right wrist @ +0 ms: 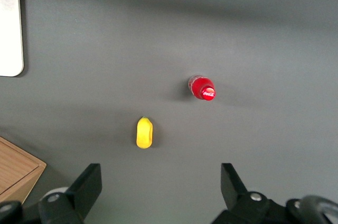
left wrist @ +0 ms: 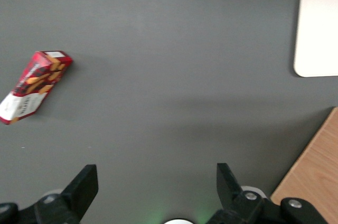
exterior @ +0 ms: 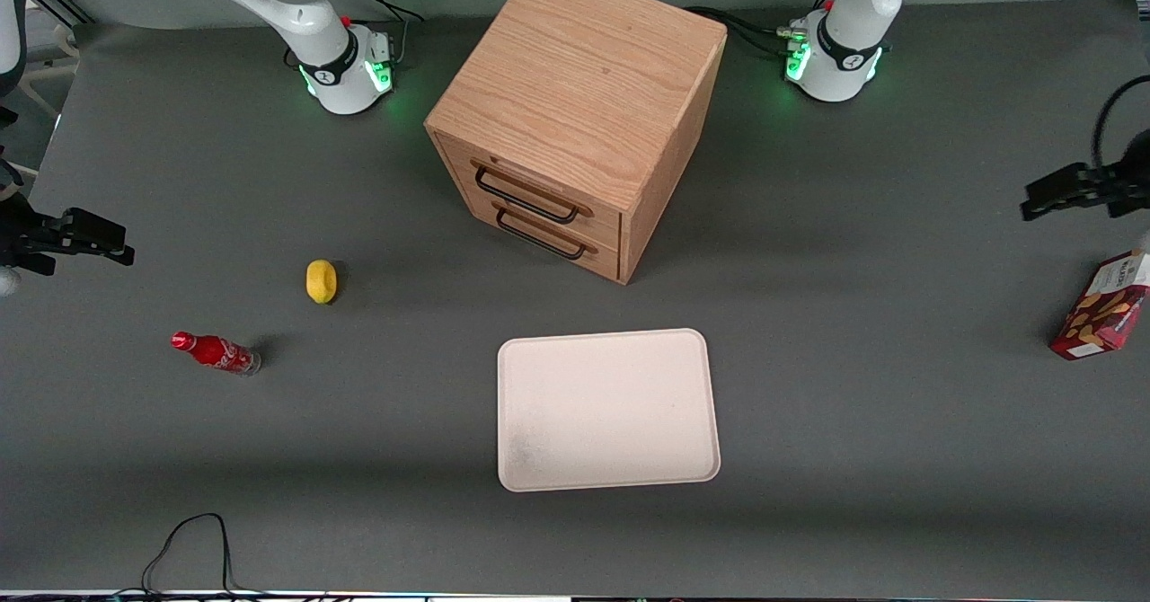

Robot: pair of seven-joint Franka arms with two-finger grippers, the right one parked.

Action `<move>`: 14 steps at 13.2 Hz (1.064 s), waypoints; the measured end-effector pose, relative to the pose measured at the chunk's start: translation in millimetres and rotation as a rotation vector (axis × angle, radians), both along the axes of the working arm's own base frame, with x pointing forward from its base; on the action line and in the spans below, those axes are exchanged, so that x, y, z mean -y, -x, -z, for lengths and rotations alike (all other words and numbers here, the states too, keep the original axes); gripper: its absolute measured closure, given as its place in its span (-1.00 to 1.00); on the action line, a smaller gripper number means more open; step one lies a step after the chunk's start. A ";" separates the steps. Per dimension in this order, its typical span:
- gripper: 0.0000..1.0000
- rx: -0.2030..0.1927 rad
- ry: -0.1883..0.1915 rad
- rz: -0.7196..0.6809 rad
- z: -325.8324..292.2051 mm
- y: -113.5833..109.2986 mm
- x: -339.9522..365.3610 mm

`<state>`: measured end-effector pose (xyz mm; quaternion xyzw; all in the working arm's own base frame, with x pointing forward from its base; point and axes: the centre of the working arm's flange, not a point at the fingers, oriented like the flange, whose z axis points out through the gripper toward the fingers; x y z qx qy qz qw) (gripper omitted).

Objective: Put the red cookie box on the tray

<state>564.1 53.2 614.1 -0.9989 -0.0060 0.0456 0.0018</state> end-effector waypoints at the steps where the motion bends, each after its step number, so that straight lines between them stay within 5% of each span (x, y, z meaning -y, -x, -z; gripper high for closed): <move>1: -1.00 0.001 0.004 0.026 0.8 0.1 -19.0; 14: -1.00 0.078 -0.003 0.333 85.6 18.9 -284.0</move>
